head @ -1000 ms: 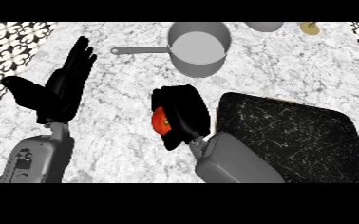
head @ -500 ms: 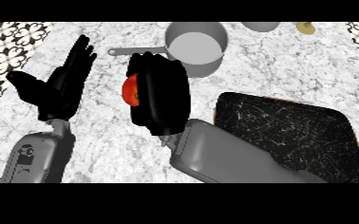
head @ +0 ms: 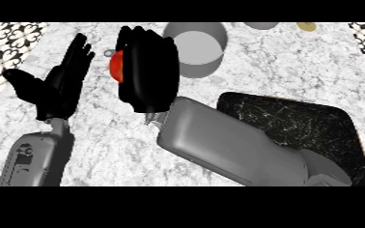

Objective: Pick the tomato from the tray and place it in the pot

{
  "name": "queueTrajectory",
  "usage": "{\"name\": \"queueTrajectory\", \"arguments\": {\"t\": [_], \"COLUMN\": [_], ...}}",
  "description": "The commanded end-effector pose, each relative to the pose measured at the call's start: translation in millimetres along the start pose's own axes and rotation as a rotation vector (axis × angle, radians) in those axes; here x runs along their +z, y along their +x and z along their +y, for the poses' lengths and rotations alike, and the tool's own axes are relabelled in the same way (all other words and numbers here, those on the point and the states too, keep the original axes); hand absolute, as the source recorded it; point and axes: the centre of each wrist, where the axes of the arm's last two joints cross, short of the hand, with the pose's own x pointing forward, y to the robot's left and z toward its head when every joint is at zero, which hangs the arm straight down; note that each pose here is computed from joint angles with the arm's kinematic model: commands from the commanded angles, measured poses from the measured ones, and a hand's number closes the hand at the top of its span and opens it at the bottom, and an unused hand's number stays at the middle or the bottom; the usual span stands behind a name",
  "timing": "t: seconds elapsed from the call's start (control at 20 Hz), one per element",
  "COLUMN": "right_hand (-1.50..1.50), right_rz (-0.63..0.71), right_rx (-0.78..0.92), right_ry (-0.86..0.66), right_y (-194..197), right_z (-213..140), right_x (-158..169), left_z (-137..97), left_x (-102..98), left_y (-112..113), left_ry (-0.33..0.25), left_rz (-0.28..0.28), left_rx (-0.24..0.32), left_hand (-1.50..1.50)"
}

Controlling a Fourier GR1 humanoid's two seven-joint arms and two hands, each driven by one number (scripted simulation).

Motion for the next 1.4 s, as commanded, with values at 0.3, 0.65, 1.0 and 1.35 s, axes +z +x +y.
{"name": "queueTrajectory", "arguments": {"t": [0.3, 0.65, 1.0, 1.35], "right_hand": [1.50, 1.50, 1.50, -1.50], "right_rz": [0.207, 0.221, 0.275, 0.433], "right_rx": [-0.163, 0.331, 0.329, 0.091], "right_ry": [-0.100, -0.157, -0.112, -0.020], "right_y": [-22.9, -61.5, -101.7, -127.8], "right_z": [21.5, 47.5, 59.6, 66.3], "right_x": [-37.3, -67.3, -68.8, -55.7], "left_z": [-3.1, -9.2, 2.6, -6.8], "left_x": [4.7, 4.8, -0.6, 2.3], "left_y": [4.2, 6.8, 8.8, 11.9], "left_ry": [0.001, 0.004, 0.011, -0.033], "left_rz": [-0.016, -0.015, -0.021, -0.054], "left_rx": [0.007, 0.004, -0.003, 0.004], "left_hand": [0.00, 0.00, 0.00, 0.00]}}
